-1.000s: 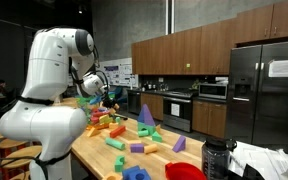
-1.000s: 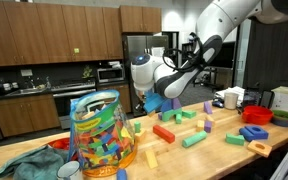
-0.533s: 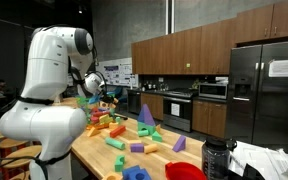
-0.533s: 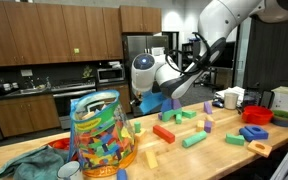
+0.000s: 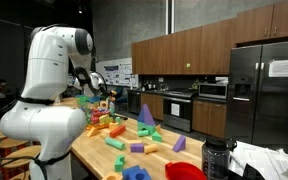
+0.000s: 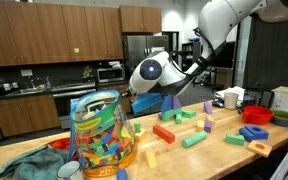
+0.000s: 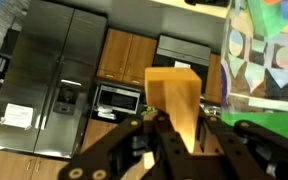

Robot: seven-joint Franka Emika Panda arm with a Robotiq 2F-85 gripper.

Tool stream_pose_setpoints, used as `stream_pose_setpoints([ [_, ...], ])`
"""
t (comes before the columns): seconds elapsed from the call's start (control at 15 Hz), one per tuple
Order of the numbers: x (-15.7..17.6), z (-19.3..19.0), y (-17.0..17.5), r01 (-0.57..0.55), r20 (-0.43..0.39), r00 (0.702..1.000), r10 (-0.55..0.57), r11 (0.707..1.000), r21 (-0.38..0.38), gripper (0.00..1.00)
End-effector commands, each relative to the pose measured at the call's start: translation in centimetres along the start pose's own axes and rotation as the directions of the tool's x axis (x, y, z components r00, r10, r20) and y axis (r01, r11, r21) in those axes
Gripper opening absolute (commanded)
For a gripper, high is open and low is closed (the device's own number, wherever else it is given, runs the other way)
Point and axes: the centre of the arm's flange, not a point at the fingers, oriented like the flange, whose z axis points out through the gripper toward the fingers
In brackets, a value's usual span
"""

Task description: Put the blue triangle into the bag

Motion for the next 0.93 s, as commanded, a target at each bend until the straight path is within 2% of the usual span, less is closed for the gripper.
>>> stream_pose_setpoints([
  [0.0, 0.6, -0.1, -0.4, -0.061, -0.167, 0.983, 0.076, 0.994, 0.094, 0.06],
  [0.27, 1.7, -0.7, -1.2, -0.088, -0.324, 0.933, 0.158, 0.972, 0.218, 0.06],
  [0.6, 2.8, -1.0, -1.7, -0.084, -0.425, 0.875, 0.232, 0.937, 0.338, 0.06],
  [0.67, 2.8, -1.0, -1.9, -0.075, -0.429, 0.871, 0.237, 0.930, 0.360, 0.06],
  [0.8, 2.3, -0.6, -2.5, -0.022, -0.386, 0.903, 0.186, 0.920, 0.391, 0.06],
  [0.87, 1.6, -0.5, -2.8, 0.011, -0.332, 0.934, 0.133, 0.918, 0.397, 0.06],
])
